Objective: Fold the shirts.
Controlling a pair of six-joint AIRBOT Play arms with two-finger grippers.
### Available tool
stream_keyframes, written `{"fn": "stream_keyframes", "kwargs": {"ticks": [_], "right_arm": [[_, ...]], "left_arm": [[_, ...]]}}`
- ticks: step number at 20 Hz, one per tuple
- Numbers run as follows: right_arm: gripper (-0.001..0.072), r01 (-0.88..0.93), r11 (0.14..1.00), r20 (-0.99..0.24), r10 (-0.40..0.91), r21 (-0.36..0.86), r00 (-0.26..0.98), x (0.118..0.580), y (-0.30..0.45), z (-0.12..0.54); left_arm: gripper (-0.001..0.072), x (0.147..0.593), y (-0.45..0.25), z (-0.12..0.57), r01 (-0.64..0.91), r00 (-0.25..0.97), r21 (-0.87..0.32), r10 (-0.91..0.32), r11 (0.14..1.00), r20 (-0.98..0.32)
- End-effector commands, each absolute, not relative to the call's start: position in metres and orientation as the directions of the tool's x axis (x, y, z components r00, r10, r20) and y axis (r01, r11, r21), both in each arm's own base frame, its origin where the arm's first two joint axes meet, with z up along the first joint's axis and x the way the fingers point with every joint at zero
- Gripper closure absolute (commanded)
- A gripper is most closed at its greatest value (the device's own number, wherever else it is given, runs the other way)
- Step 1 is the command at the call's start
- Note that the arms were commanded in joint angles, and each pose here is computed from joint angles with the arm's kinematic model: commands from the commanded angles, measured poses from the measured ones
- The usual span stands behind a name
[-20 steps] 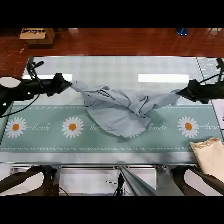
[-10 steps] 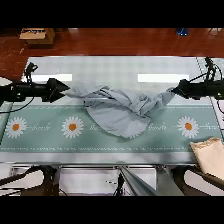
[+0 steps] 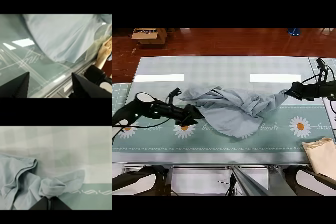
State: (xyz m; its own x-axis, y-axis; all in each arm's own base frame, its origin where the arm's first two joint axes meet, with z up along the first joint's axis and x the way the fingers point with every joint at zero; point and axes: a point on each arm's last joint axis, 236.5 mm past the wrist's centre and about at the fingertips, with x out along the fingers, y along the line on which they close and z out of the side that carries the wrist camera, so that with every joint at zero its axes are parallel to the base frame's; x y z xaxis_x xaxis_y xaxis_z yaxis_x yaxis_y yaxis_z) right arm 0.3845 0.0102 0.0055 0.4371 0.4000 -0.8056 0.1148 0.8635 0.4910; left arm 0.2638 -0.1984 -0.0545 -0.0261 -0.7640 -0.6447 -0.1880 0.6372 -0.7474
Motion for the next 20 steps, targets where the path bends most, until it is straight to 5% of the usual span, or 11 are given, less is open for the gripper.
{"fn": "stream_keyframes", "kwargs": {"ticks": [1,7,10,12,13,17,20], "right_arm": [[0.0688,0.113,0.865,-0.807,0.400,0.489,0.435,0.384,0.010,0.005],[0.0688,0.113,0.865,-0.807,0.400,0.490,0.434,0.384,0.010,0.005],[0.0688,0.110,0.863,-0.810,0.410,0.494,0.419,0.380,0.012,0.005],[0.0688,0.109,0.860,-0.812,0.418,0.498,0.408,0.378,0.014,0.004],[0.0688,0.108,0.860,-0.813,0.421,0.499,0.403,0.376,0.015,0.004],[0.0688,0.088,0.859,-0.818,0.441,0.504,0.370,0.367,0.020,0.005],[0.0688,0.029,0.877,-0.798,0.421,0.479,0.431,0.366,0.020,0.031]], "left_arm": [[0.0084,0.251,-0.232,-0.072,-0.160,-0.043,-0.720,-0.734,0.675,-0.678],[0.0085,0.246,-0.274,-0.097,-0.246,-0.054,-0.721,-0.752,0.648,-0.657],[0.0142,0.267,-0.278,-0.102,-0.297,0.034,-0.725,-0.751,0.622,-0.659],[0.0544,0.282,-0.281,-0.096,-0.339,0.095,-0.745,-0.767,0.575,-0.635],[0.0672,0.286,-0.283,-0.092,-0.315,0.112,-0.762,-0.775,0.566,-0.622],[0.0691,0.295,-0.295,-0.061,-0.151,0.105,-0.822,-0.818,0.549,-0.566],[0.0694,0.314,-0.301,0.023,0.133,0.195,-0.862,-0.865,0.490,-0.462]]}}
